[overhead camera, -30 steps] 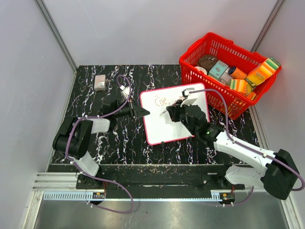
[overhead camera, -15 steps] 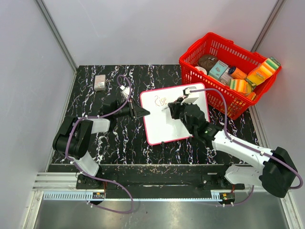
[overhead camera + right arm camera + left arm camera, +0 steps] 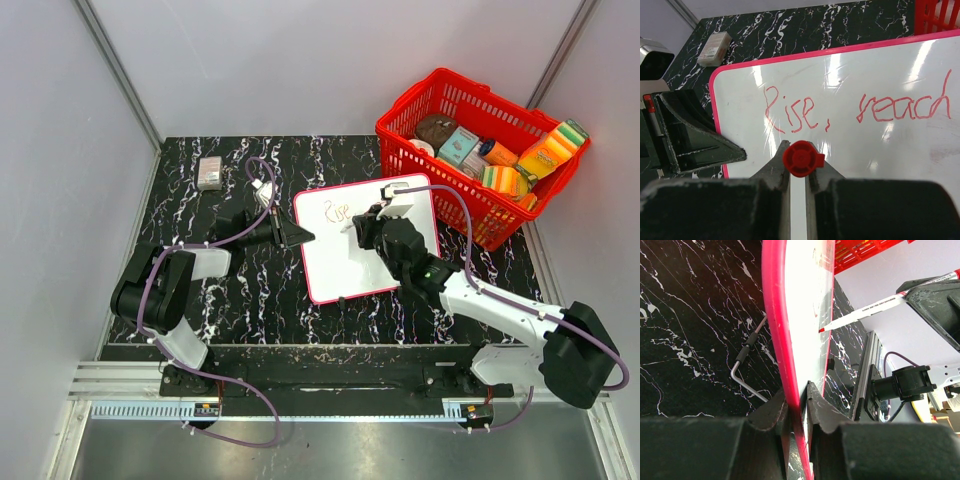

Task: Write a sentence on the whiteboard
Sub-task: Put down the whiteboard on the whiteboard stand.

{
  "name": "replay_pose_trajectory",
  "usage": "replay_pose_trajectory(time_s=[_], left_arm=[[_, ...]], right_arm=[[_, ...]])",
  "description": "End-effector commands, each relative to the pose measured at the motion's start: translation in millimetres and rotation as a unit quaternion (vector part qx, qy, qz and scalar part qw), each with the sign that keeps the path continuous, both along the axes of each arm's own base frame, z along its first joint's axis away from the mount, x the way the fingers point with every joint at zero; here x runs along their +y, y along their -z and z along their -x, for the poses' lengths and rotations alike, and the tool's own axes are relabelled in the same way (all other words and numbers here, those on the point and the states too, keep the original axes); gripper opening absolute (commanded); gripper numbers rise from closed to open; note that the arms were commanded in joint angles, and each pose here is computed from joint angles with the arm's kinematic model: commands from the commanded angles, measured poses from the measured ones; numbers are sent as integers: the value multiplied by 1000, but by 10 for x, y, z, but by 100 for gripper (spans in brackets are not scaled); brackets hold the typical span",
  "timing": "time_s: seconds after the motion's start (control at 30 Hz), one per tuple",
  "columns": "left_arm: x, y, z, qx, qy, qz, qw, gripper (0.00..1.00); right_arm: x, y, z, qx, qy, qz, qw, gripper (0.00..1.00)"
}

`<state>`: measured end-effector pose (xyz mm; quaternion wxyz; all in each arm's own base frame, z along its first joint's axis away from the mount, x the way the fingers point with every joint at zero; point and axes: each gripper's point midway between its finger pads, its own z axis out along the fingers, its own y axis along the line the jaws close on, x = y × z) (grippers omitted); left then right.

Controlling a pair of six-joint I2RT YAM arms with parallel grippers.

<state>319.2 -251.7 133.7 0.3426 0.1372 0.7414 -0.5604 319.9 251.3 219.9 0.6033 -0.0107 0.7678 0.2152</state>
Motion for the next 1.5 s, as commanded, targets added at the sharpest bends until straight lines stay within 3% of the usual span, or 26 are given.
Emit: replay_pose_trajectory(time_s=[0.0, 1.47], left_arm=[[-60, -132, -29, -64, 10, -9, 998, 0], [-52, -135, -31, -65, 9, -10, 998, 0]], right_arm=[[58, -214, -48, -29, -1, -14, 999, 0], [92, 331, 395, 47, -91, 8, 995, 0]])
